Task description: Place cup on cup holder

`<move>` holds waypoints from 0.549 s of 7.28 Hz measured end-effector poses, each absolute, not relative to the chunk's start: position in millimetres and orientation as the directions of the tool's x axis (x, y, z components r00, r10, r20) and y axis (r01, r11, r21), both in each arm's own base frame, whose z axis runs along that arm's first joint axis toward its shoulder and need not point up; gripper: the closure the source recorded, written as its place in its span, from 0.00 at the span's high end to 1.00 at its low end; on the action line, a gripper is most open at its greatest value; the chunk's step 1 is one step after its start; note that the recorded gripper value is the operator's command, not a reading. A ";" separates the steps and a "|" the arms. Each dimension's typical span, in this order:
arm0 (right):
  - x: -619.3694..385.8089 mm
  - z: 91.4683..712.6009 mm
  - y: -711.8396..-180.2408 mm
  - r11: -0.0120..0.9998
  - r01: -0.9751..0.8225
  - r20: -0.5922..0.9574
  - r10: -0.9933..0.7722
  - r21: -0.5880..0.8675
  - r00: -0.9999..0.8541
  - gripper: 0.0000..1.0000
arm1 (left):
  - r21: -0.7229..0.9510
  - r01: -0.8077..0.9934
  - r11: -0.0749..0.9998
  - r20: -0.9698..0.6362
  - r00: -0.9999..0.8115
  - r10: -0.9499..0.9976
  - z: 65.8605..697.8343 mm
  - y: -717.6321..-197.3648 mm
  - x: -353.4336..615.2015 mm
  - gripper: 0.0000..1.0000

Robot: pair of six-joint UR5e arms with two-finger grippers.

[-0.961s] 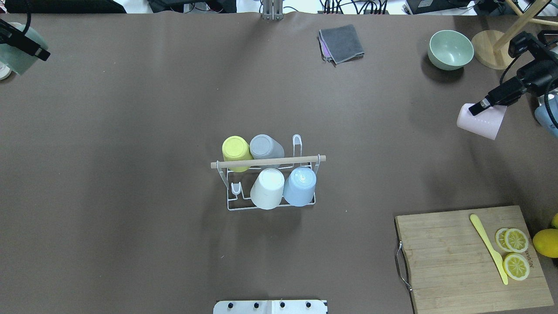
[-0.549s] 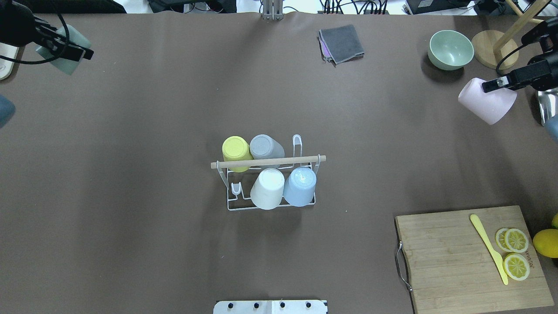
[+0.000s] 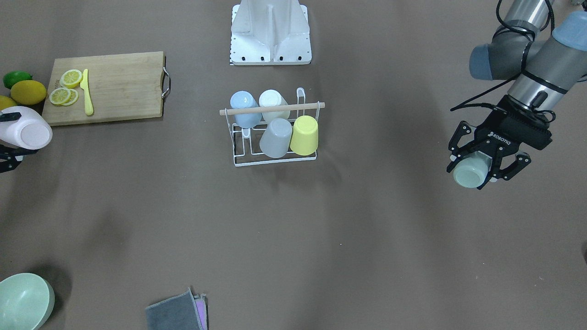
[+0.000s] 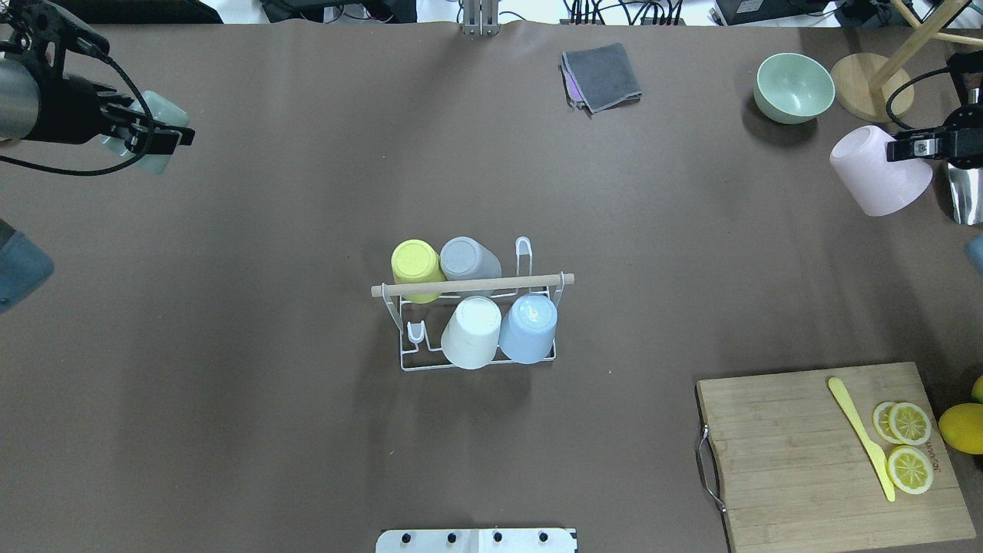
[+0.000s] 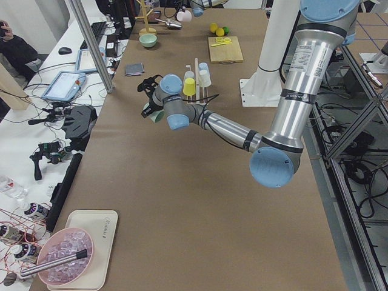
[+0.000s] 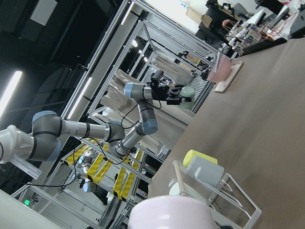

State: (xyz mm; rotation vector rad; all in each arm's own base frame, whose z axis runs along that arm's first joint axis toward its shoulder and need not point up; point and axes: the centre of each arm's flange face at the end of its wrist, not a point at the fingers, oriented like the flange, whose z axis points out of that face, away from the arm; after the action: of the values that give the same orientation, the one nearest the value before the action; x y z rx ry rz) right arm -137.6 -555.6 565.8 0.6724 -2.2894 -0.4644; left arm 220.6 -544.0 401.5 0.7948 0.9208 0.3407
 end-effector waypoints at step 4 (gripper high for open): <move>-130.5 568.9 -546.6 0.555 -0.597 0.266 -0.821 0.580 -0.505 0.28 | 0.694 0.030 0.720 -0.586 0.604 0.540 437.7 -528.5 212.4 0.00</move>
State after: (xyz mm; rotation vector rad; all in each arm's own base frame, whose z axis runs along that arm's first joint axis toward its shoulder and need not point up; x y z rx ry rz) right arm -130.5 -546.6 568.9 1.1389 -2.2732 -0.5731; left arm 212.4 -528.5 437.7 0.7243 0.8866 0.3273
